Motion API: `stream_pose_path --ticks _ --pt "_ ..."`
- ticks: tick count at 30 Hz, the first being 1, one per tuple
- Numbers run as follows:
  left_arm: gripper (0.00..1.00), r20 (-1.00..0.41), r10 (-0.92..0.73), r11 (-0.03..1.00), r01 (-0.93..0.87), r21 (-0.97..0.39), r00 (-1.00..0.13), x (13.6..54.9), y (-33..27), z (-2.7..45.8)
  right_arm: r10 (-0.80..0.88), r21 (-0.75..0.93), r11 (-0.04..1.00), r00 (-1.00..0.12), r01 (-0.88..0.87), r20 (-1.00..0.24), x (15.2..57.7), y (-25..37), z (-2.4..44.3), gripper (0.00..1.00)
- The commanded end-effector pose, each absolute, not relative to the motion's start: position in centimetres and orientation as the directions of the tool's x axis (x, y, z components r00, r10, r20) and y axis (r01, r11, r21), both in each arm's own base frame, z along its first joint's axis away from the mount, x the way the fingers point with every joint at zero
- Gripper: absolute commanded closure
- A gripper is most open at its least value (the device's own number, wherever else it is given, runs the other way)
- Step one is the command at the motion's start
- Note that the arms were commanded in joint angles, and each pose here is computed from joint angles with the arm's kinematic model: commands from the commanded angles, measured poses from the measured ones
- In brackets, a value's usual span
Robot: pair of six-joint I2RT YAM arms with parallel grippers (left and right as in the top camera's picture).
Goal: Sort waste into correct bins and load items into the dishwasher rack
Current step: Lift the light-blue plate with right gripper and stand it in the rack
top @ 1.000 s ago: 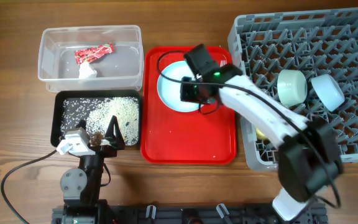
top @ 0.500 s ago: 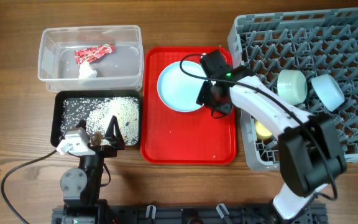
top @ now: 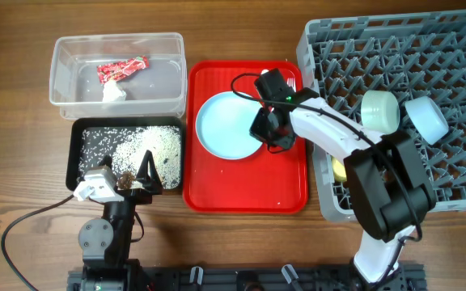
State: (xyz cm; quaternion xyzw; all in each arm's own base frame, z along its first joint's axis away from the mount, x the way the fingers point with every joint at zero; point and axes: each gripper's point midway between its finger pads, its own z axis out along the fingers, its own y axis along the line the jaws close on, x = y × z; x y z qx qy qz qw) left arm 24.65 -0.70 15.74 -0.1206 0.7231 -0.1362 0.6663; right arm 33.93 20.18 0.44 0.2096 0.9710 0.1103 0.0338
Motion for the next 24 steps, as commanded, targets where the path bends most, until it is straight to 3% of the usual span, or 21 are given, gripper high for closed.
stream_pose_path --ticks 1,7,11,16,19,24 --pt "0.00 -0.931 -0.355 0.934 0.005 -0.357 -0.092 24.6 -0.7 15.5 0.410 0.217 0.894 -0.911 0.393 -0.040 33.5 19.7 1.4 0.96" --pt "0.00 -0.931 -0.355 0.934 0.005 -0.357 -0.092 24.6 -0.7 15.5 0.313 0.247 0.938 -0.902 0.244 -0.296 35.9 18.3 8.5 0.96" --pt "0.00 -0.931 -0.355 0.934 0.005 -0.357 -0.092 24.6 -0.7 15.5 0.222 0.187 0.972 -0.818 0.142 -0.530 36.9 15.6 15.6 0.96" --pt "0.00 -0.931 -0.355 0.934 0.005 -0.357 -0.092 24.6 -0.7 15.5 0.186 0.032 0.965 -0.592 0.261 -0.784 36.7 7.9 24.9 0.96" --pt "0.00 -0.931 -0.355 0.934 0.005 -0.357 -0.092 24.6 -0.7 15.5 0.134 -0.073 0.916 -0.472 0.395 -0.871 35.3 2.5 29.5 0.96" --pt "0.00 -0.931 -0.355 0.934 0.005 -0.357 -0.092 24.6 -0.7 15.5 -0.003 -0.315 0.676 -0.425 0.667 -0.905 32.3 -6.6 33.9 0.96"
